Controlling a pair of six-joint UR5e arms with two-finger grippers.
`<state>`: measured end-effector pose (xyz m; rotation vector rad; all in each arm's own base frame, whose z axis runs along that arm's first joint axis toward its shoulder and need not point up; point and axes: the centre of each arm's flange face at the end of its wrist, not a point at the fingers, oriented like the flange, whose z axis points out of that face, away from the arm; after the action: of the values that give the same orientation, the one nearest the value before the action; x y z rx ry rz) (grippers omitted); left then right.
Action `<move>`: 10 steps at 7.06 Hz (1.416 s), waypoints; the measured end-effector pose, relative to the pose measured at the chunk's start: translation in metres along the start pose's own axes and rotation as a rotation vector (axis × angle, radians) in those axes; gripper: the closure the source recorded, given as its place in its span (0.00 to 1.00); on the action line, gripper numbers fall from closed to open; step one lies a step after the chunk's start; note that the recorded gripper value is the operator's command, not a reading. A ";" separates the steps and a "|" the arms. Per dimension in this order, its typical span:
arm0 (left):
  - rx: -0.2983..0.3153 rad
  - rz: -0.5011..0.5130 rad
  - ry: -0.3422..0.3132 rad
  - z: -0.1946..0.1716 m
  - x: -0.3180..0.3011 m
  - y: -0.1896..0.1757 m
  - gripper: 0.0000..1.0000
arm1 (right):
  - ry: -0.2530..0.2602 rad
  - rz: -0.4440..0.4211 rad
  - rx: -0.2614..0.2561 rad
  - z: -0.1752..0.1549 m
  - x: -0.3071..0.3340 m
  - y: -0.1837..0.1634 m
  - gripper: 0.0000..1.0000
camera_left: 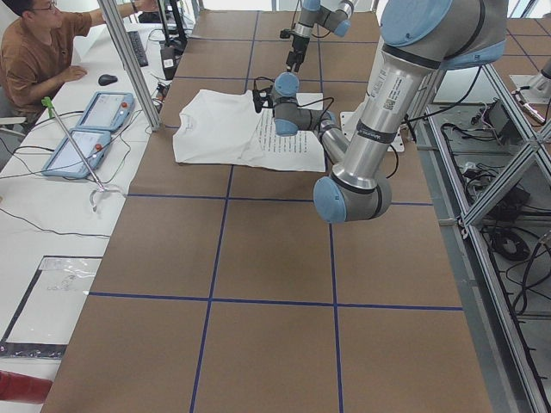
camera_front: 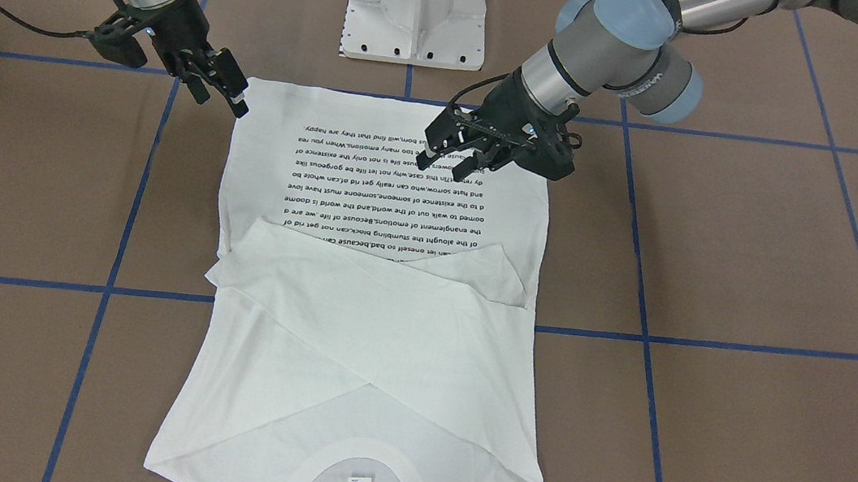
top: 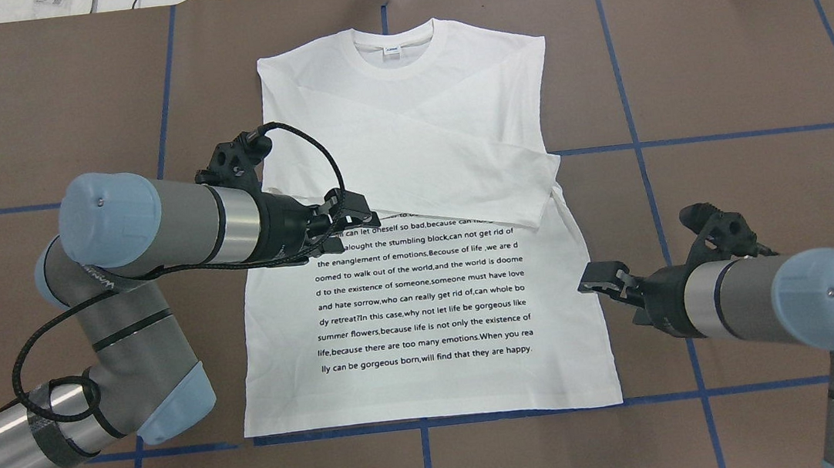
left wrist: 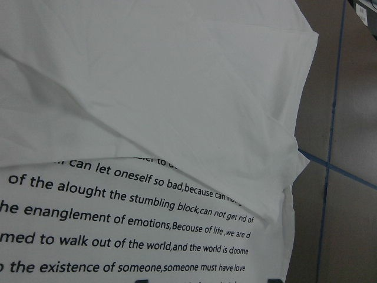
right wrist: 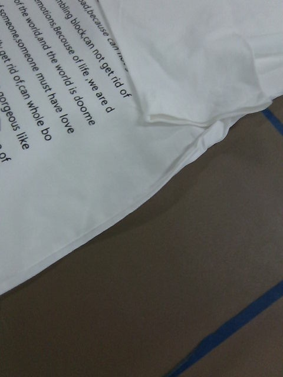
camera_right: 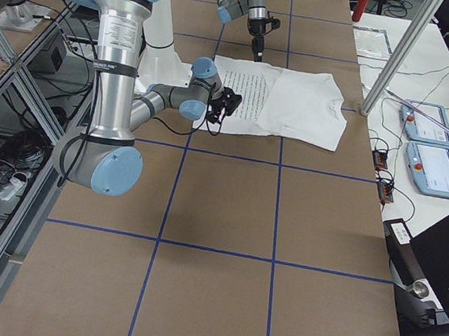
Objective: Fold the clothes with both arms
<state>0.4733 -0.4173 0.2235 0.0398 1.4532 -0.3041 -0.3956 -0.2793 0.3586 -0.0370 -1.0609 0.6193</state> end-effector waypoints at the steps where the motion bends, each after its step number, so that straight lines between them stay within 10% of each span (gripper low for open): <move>1: 0.001 0.000 -0.004 -0.001 -0.004 -0.001 0.26 | 0.036 0.021 0.017 0.003 -0.003 0.027 0.07; 10: 0.009 -0.008 -0.013 -0.003 -0.011 -0.003 0.25 | 0.193 0.090 0.037 0.050 0.041 0.083 0.19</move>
<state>0.4690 -0.4172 0.2342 0.0393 1.4394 -0.3173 -0.4609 -0.2033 0.3907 -0.1111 -0.8641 0.7019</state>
